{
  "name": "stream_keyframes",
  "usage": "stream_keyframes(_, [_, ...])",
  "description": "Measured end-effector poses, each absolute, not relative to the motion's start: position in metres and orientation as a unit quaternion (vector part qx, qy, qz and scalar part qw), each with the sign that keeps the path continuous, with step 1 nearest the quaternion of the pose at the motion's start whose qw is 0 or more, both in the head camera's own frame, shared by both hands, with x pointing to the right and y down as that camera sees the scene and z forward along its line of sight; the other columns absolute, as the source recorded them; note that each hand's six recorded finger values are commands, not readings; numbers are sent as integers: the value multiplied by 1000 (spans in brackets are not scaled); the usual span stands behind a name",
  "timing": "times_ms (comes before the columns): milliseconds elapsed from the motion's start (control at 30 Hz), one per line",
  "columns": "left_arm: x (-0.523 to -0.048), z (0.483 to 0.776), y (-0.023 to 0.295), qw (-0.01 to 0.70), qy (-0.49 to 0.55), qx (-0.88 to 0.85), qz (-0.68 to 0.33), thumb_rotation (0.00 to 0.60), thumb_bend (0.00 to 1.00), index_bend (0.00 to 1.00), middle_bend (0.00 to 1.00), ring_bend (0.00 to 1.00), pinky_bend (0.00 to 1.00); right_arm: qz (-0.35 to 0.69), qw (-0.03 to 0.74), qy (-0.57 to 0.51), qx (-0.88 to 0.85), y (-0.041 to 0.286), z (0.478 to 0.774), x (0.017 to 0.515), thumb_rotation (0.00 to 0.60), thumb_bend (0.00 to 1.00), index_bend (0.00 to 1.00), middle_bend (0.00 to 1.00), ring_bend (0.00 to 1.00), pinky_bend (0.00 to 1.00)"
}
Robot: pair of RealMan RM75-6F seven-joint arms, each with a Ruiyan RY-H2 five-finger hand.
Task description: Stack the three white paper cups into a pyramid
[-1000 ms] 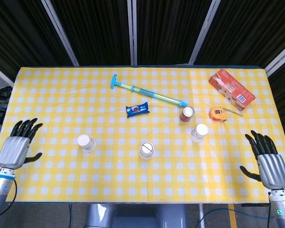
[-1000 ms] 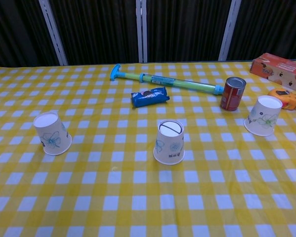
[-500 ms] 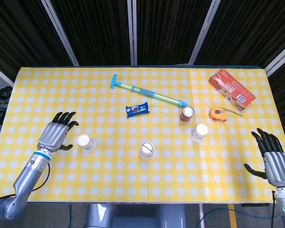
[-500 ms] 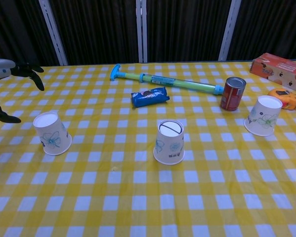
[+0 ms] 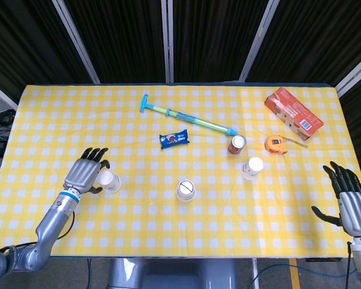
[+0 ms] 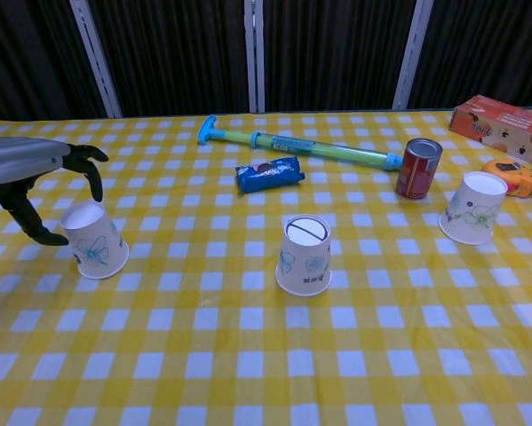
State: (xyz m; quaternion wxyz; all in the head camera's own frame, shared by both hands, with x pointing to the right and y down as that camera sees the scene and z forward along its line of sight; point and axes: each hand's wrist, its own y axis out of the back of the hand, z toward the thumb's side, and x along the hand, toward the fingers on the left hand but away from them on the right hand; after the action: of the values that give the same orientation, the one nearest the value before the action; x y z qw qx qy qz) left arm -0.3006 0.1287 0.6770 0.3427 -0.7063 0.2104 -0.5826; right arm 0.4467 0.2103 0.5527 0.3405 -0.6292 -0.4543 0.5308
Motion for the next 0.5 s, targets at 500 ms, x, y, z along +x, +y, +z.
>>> stream_keyframes(500, [-265,648,123,344,248,-738,-524,600,367,463,0,0,0,531,337,-463,-625,209,551,452,600,76,93,0,0,0])
